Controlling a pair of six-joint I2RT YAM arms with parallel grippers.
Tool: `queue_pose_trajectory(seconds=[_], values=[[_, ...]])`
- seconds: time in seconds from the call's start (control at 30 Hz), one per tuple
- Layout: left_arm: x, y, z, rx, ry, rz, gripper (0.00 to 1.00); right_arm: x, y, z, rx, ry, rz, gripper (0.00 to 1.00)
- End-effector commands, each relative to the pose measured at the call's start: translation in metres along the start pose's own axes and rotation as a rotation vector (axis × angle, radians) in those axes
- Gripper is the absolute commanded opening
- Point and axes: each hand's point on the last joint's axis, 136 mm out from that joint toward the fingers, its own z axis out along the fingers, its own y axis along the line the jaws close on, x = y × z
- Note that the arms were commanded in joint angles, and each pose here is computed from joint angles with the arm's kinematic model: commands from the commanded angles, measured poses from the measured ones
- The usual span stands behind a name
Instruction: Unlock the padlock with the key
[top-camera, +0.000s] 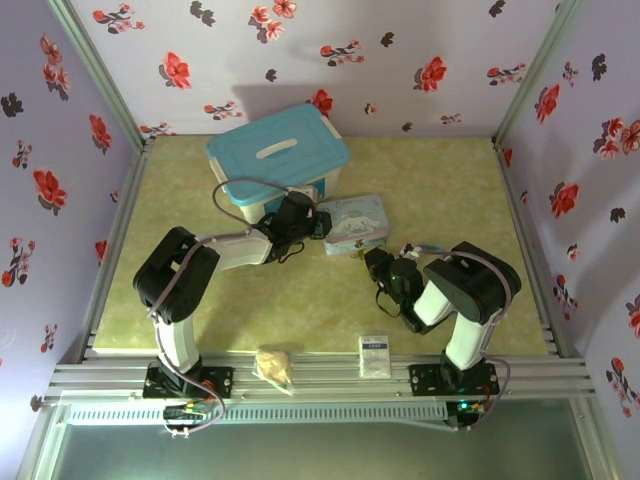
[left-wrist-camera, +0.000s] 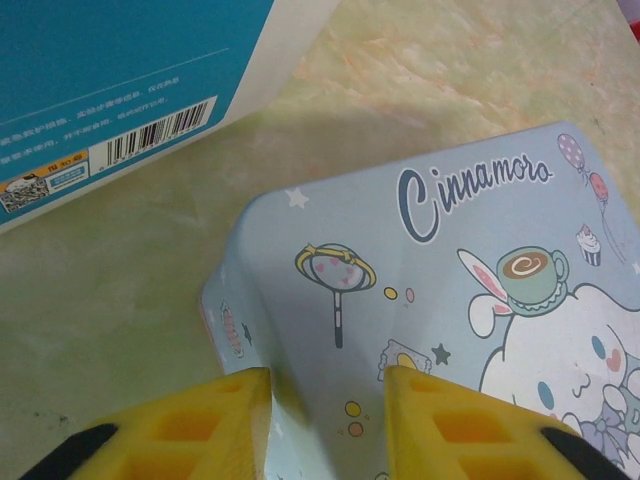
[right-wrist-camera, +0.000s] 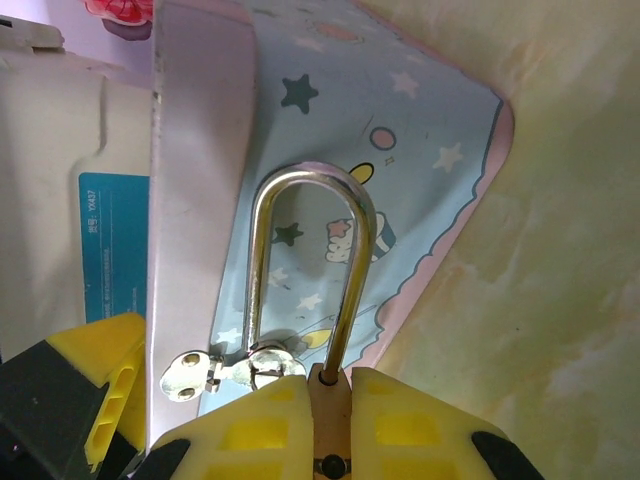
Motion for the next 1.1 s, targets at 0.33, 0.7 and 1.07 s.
queue_pose_trajectory(seconds=[0.33, 0.7, 1.07], values=[[0.011, 0.036, -0.004, -0.112, 0.104, 0.042, 0.43, 0.032, 0.003, -0.029, 0.077, 0.235, -0.201, 0.0], [-0.032, 0.011, -0.038, -0.061, 0.021, 0.065, 0.49, 0.071, 0.032, -0.037, 0.058, 0.456, -0.283, 0.0], [-0.018, 0.016, -0.064, -0.046, 0.028, 0.032, 0.5, 0.121, 0.038, -0.035, -0.007, 0.583, -0.238, 0.0]])
